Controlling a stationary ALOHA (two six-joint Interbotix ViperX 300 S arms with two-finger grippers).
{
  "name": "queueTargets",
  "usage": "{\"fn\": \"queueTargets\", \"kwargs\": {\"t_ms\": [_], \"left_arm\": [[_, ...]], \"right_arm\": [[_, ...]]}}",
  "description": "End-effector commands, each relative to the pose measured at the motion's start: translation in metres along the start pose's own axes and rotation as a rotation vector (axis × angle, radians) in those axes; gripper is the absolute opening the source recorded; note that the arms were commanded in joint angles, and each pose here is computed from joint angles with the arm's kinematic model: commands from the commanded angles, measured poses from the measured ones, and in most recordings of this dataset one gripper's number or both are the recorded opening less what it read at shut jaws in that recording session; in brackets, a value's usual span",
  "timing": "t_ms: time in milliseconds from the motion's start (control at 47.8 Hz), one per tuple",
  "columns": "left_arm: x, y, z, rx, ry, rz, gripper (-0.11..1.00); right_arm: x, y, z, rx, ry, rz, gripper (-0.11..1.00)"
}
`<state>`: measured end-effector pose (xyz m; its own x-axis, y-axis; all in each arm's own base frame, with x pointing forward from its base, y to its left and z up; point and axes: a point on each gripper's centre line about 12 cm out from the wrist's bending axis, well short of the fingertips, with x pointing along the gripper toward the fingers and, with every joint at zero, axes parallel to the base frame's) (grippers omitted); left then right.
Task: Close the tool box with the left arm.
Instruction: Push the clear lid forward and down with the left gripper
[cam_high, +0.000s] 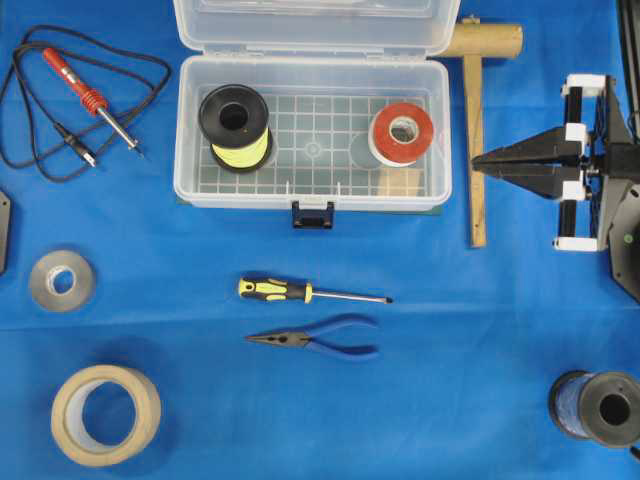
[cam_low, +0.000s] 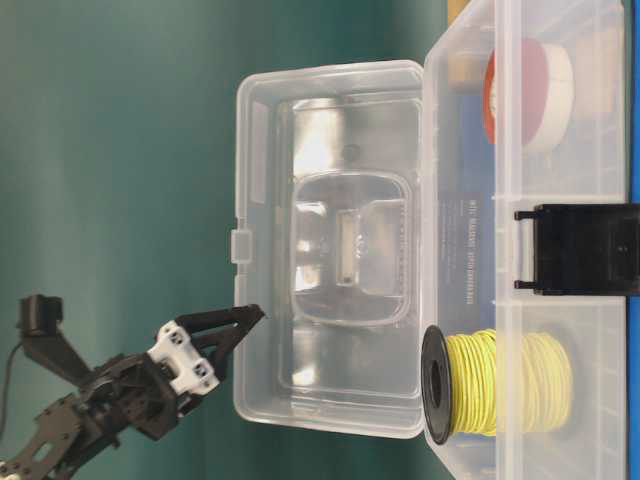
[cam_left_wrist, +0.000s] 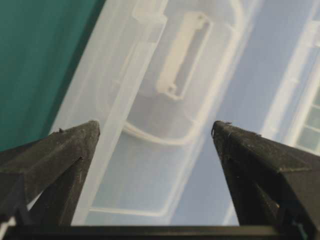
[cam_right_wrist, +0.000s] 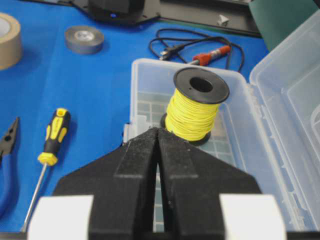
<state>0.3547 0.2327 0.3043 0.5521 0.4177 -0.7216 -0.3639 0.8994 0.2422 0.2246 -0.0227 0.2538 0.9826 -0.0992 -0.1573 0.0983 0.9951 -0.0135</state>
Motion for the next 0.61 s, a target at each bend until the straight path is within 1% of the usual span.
{"fn": "queueTargets", "kwargs": {"t_ms": [0, 356, 523, 586], "left_arm": [[-0.018, -0.017, 0.009, 0.025, -0.021, -0.030, 0.89], [-0.044, -0.057, 0.008, 0.081, -0.009, -0.103, 0.89], [-0.054, -0.071, 0.005, 0.078, -0.007, -0.129, 0.89], [-0.059, -0.077, 0.005, 0.084, -0.010, -0.141, 0.89]], "right_arm": [[0.001, -0.001, 0.004, -0.001, -0.011, -0.003, 0.00], [0.001, -0.001, 0.003, -0.001, -0.009, -0.003, 0.00], [0.001, 0.000, 0.003, 0.000, -0.008, -0.002, 0.00], [0.001, -0.001, 0.003, -0.001, -0.009, -0.003, 0.00]]}}
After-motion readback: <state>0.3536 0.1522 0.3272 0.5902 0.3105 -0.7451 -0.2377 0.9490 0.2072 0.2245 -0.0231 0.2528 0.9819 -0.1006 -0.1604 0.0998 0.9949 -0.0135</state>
